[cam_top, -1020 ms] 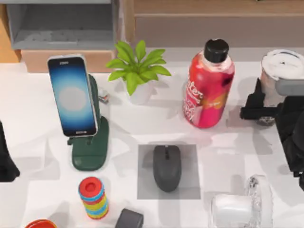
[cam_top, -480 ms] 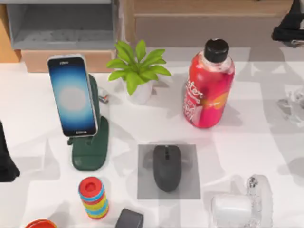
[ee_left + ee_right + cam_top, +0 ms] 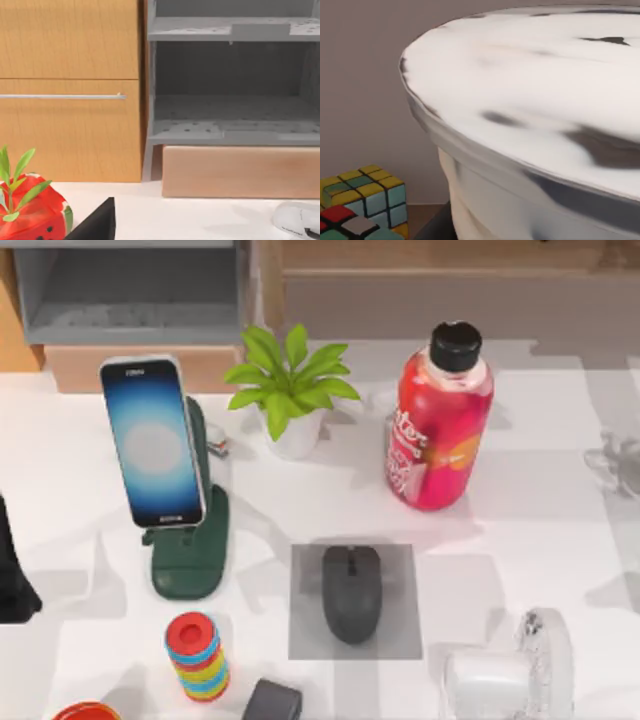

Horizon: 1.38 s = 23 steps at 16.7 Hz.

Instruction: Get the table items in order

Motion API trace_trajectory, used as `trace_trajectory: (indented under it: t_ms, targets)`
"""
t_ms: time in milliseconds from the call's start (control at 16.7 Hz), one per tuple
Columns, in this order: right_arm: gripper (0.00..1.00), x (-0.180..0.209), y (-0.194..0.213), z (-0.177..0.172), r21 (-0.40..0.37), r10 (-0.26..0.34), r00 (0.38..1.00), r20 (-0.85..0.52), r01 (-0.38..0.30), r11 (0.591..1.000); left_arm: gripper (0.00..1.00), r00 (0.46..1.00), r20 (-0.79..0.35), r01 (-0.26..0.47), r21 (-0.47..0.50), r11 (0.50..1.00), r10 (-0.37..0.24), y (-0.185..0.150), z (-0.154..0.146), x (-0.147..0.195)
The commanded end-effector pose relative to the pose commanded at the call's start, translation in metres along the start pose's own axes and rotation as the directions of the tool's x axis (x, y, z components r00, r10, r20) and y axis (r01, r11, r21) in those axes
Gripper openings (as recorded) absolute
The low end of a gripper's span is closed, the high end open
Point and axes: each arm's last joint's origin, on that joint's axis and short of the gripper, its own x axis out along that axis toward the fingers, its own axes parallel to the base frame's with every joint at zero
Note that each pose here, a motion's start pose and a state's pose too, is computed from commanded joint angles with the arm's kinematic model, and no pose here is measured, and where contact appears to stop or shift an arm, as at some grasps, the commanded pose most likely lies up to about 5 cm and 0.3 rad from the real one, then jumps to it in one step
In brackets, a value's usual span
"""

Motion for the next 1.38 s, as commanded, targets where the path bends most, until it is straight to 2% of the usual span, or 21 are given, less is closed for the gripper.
trace_trajectory:
  t_ms: [540,1380]
  targets:
    - [0.0,0.041,-0.081,0.019,-0.024,-0.007,0.982,-0.188,0.003,1.0,1.0,1.0,0.0,0.0,0.0,1.0,0.0,0.0,0.0,0.0]
    - [0.0,0.044,-0.086,0.016,-0.023,-0.004,0.977,-0.215,0.0,1.0,1.0,1.0,0.0,0.0,0.0,1.0,0.0,0.0,0.0,0.0]
